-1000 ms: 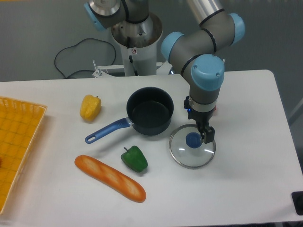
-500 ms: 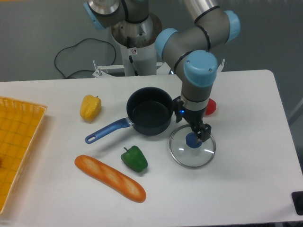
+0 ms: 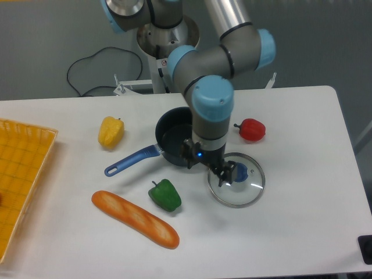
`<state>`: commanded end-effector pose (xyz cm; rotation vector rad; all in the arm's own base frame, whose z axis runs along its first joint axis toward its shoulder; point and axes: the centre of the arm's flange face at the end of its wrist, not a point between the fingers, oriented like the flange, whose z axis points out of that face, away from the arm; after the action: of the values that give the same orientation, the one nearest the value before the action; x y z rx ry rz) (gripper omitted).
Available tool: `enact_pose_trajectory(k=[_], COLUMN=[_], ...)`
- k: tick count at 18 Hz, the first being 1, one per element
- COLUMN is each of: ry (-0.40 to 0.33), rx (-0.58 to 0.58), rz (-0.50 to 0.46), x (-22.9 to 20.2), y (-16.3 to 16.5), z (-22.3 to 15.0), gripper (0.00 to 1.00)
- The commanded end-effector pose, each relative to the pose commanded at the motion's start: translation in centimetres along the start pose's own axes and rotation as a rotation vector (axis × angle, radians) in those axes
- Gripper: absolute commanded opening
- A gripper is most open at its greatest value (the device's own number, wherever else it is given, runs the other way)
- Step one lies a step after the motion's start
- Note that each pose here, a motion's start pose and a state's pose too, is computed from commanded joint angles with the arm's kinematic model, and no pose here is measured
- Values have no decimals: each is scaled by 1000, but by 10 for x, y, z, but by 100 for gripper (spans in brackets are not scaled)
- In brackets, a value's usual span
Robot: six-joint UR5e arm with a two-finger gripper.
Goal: Pick up the long bread
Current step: 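Move the gripper over the saucepan toward the baguette, then lower the open gripper onto the middle of the long baguette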
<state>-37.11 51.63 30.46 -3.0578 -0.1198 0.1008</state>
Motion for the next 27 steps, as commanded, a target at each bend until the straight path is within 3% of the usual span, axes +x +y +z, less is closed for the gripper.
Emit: enact_pose_trajectory(k=[2,8,14,17,21,27], ry=[-64,-92,-113,-100,46,77], rx=[-39,-68,-57,-55,-6,-23], rz=[-107,-302,-585,-642,-658,-690], x=[12,39,68,83,89,99], y=[-10,-26,-39,-47,-70,-85], z=[-3,10,12,16,20,41], gripper=[100,100,100,100,100,100])
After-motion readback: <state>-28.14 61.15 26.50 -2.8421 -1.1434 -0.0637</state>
